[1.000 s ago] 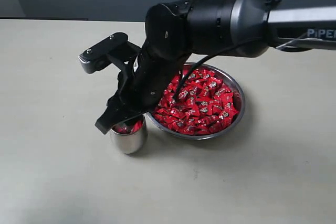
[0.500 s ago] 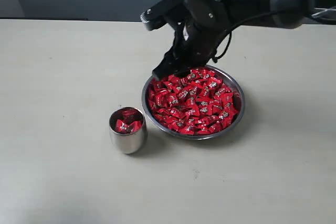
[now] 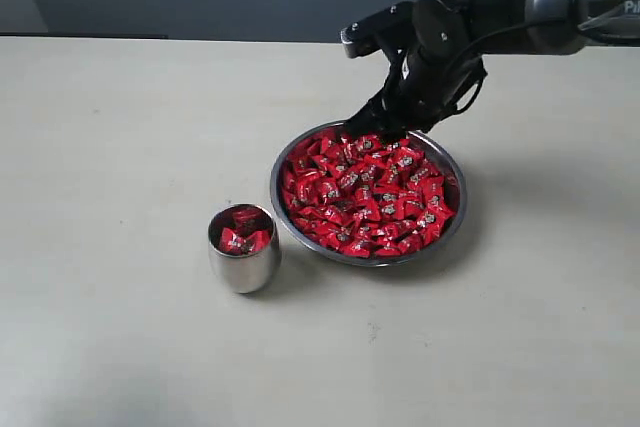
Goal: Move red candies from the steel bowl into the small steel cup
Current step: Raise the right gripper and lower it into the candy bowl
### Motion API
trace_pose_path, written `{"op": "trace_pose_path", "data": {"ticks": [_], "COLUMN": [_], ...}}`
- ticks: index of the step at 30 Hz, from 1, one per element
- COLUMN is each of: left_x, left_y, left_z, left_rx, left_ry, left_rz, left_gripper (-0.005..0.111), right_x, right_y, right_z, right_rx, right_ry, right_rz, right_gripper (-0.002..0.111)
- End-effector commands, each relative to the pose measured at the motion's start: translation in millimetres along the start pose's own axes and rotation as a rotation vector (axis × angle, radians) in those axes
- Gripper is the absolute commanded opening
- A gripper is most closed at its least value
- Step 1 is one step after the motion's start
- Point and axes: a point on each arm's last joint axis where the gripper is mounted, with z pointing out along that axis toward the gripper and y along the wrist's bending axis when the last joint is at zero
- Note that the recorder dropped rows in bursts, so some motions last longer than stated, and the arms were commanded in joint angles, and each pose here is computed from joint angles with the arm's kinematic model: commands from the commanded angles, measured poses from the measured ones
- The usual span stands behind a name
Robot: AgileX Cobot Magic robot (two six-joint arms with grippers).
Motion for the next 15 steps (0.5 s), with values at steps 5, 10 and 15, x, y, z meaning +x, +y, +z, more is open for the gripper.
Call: {"op": "trace_pose_path", "data": {"ticks": [5, 10, 15], "left_x": [-0.5, -0.5, -0.5], "left_y": [-0.2, -0.2, -0.2], "left_z": [-0.1, -0.1, -0.1], "left_rx": [0.004, 0.004, 0.004], "left_ry": [-0.013, -0.013, -0.013], "left_rz": [0.001, 0.001, 0.001], "left_gripper": [0.000, 0.000, 0.000], "right_x": [6.2, 7.7, 8.3], "right_y": [3.6, 7.2, 7.7], "right_z": [23.5, 26.2, 27.8], "right_rx": [-0.026, -0.053, -0.055], "right_ry": [0.041, 0.053, 0.057], "right_rz": [0.031, 0.046, 0.044], "right_gripper": [0.047, 0.047, 0.047]}}
